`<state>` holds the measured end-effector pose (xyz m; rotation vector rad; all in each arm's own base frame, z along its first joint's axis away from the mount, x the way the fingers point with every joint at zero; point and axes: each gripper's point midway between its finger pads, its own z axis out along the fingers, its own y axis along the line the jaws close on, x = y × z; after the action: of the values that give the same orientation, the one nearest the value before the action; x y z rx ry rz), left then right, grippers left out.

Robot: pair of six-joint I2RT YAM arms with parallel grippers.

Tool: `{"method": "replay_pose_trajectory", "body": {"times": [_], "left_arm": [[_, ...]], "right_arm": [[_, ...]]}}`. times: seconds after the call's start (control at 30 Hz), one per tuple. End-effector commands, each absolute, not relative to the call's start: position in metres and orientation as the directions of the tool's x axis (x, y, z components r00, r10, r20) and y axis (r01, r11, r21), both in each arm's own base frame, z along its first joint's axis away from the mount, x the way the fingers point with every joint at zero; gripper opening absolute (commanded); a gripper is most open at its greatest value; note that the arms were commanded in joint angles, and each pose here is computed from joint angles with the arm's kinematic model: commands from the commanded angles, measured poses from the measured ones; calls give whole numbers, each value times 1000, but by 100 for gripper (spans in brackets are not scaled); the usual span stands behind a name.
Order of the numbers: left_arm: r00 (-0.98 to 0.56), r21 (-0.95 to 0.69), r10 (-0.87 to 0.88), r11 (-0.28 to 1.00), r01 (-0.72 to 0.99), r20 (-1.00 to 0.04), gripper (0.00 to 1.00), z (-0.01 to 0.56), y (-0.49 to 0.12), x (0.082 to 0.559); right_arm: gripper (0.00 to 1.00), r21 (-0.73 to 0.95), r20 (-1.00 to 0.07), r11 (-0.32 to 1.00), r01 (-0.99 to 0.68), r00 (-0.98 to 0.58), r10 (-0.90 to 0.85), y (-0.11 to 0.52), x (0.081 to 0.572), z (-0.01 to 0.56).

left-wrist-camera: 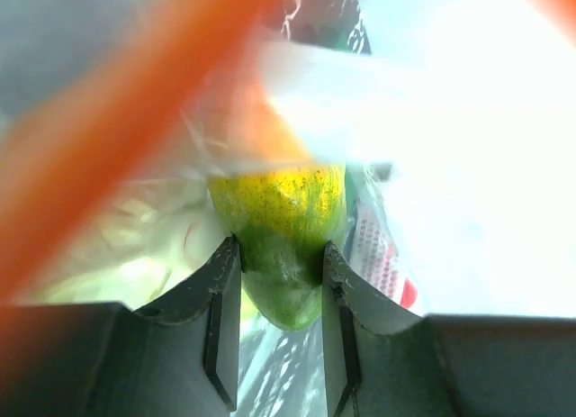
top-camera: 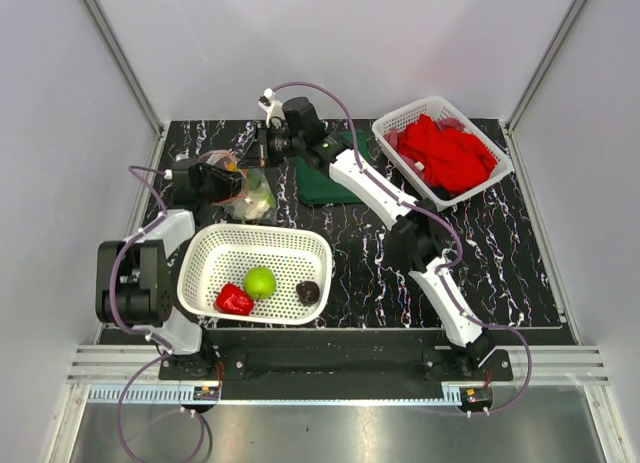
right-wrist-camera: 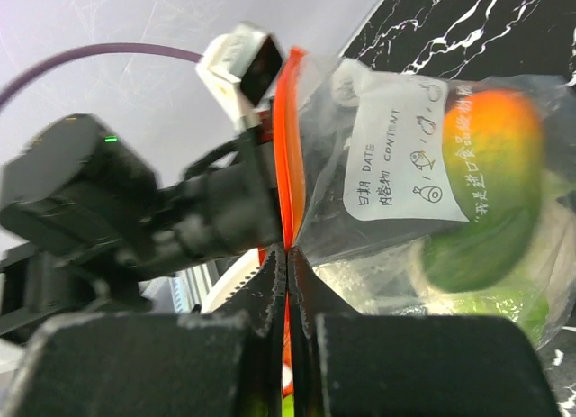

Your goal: Open the zip-top bag and remove the fake food

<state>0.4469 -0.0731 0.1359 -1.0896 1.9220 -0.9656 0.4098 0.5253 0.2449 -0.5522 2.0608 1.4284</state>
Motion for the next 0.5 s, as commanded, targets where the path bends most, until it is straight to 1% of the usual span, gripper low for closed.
{"method": "replay_pose_trajectory", "body": {"times": [0.0, 0.03, 0.1, 0.13, 0.2, 0.37, 0.47], "left_arm": [[-374, -835, -849, 483, -265, -372, 0, 174, -60, 430], [-380, -824, -834, 509, -248, -401, 0, 178, -60, 427], [-387, -805, -822, 532, -262, -417, 0, 179, -57, 419], [-380, -804, -812, 547, -235, -442, 0, 191, -57, 414], [-391, -805, -807, 551, -223, -444, 0, 199, -59, 406], [-353, -775, -784, 598, -206, -511, 0, 231, -51, 382], [-365, -779, -767, 608, -152, -527, 0, 251, -56, 369]], "right_arm": [[0, 625, -752, 343, -702, -659, 20, 507, 410, 299], [0, 615, -755, 363, -700, -656, 14, 504, 412, 295], [0, 584, -775, 382, -716, -632, 1, 502, 414, 293], [0, 574, -779, 398, -716, -627, -5, 499, 415, 290], [0, 547, -797, 405, -733, -604, -17, 498, 417, 290], [0, 500, -822, 414, -761, -567, -50, 494, 418, 286], [0, 485, -827, 421, -766, -559, -65, 491, 416, 284]]}}
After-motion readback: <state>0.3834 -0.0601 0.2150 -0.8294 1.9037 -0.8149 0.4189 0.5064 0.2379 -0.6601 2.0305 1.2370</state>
